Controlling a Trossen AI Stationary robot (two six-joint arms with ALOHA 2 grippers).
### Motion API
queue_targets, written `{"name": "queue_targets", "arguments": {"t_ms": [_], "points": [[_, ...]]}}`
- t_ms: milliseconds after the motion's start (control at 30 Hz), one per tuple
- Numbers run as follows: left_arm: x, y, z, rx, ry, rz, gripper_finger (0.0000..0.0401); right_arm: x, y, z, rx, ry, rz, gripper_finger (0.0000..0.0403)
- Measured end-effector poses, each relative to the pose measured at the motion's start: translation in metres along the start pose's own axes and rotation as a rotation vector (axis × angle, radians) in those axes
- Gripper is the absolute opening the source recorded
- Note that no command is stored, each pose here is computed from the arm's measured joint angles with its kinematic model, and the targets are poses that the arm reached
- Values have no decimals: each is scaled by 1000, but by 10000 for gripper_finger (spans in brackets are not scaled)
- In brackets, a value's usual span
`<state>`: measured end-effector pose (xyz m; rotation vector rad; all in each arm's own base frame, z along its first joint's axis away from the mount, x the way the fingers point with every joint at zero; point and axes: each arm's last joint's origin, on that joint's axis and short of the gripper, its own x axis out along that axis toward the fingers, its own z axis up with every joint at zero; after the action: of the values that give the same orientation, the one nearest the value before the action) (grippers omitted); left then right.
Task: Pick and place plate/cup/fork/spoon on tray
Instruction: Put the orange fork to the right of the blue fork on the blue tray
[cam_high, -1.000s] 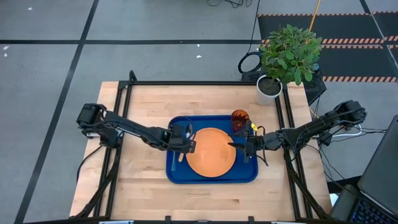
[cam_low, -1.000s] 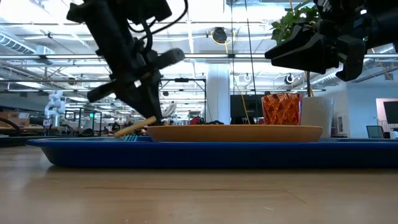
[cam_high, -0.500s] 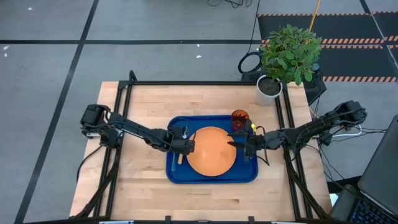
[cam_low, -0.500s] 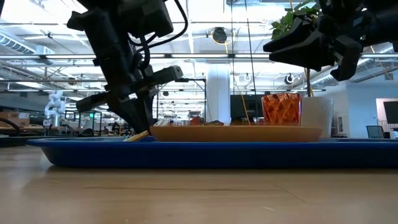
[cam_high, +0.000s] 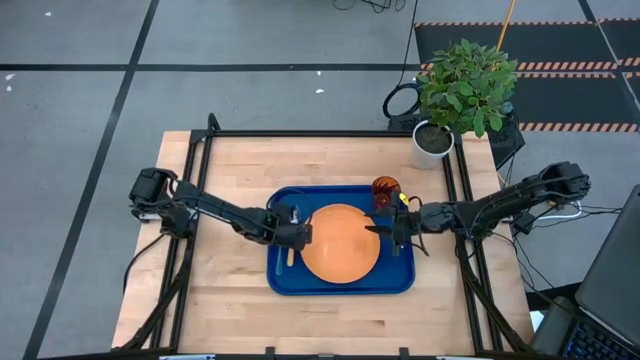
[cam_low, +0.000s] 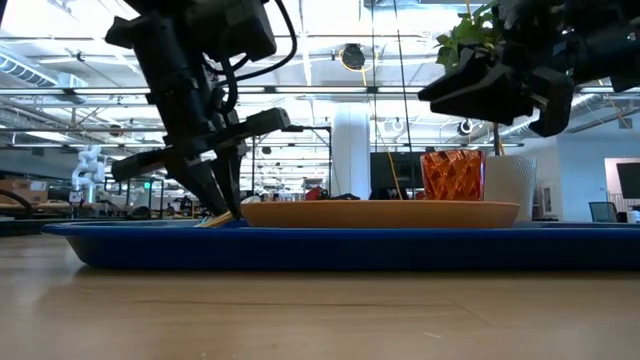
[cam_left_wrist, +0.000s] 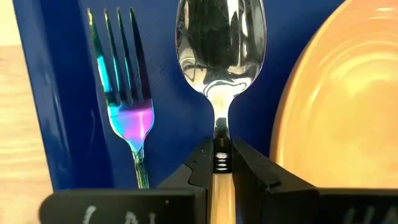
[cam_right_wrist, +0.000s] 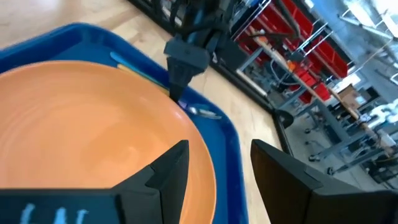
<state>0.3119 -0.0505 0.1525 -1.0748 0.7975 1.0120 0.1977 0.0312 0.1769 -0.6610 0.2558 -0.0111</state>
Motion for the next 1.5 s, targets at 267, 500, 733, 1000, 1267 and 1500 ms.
{"name": "queue_targets", "arguments": {"t_ms": [267,500,733,1000,1267,1500], "points": [[11,2,-18,-22,10,25,42,0,3,-3,31,28,41,169],[17,-1,-22,-3,-5,6,42,0,5,-4,55,21,78,169],[17,-1,-18,28,-15,7,67,0,5,-5,56,28,82,169],[17,-1,-19,24,-17,0,132,0,5,-5,54,29,83,169],[15,-4,-18,-8,-16,-29,160,0,5,-5,52,29,83,169],[5,-8,-15,5,-16,-88,161,0,6,-5,54,35,86,169]]}}
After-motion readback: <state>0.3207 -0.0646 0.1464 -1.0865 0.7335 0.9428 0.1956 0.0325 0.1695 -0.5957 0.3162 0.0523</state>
